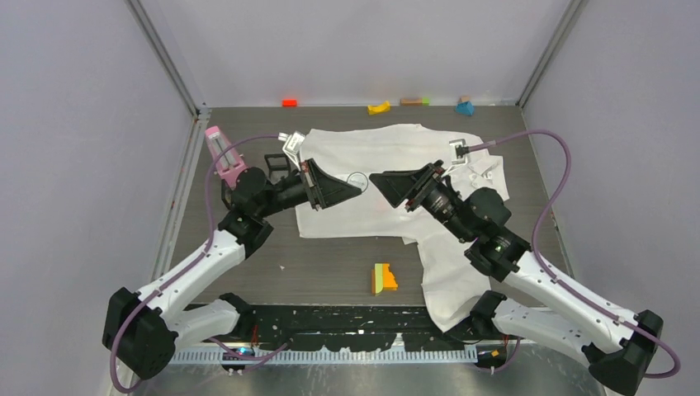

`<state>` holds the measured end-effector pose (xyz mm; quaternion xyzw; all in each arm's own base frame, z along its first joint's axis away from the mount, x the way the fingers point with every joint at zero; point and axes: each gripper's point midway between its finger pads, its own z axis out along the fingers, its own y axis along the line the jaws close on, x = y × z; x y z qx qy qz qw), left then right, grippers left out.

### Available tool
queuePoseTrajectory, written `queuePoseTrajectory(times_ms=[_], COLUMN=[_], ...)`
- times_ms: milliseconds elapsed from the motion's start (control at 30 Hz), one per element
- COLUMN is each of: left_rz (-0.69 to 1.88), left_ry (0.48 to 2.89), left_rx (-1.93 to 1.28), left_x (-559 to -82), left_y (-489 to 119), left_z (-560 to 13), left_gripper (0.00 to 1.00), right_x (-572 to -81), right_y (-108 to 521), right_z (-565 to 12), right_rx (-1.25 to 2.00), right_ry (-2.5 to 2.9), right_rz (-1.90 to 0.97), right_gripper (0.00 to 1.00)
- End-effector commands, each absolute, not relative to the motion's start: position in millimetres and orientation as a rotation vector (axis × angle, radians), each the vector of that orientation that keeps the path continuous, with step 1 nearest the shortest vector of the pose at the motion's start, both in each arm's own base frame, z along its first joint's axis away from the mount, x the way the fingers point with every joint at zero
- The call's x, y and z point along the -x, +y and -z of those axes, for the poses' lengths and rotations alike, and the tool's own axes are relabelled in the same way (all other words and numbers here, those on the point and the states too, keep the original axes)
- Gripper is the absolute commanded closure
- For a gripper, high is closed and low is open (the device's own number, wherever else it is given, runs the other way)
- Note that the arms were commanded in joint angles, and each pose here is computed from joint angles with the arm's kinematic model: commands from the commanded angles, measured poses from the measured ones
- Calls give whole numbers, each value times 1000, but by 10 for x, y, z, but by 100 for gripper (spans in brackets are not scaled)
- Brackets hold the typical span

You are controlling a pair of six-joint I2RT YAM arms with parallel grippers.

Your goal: Pin the brooch onto the clothing

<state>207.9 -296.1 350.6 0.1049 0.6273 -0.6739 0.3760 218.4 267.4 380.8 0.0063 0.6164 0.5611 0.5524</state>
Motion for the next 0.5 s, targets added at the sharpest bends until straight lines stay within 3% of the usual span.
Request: queuePoseTrajectory(times_ms=[0,167,467], left_rz=[1624,1674,1725], left_ry=[1729,1816,1783], left_rx=[-577,-907,-1109], left_x=[-1863,-1492,-1150], left_y=[-2849,-2780,-2630], left_z=[-3235,-2954,-2946], left_gripper=[100,100,100], right_x=[-2169,-1910,-1273], right_y=[2418,2457,2676], right_z=[-3721,-3456,-3354], right_rx=[24,205,525], right_ry=[1569,1704,1721], right_rz=[-1215,-1302,-1657], right_gripper=[24,17,19])
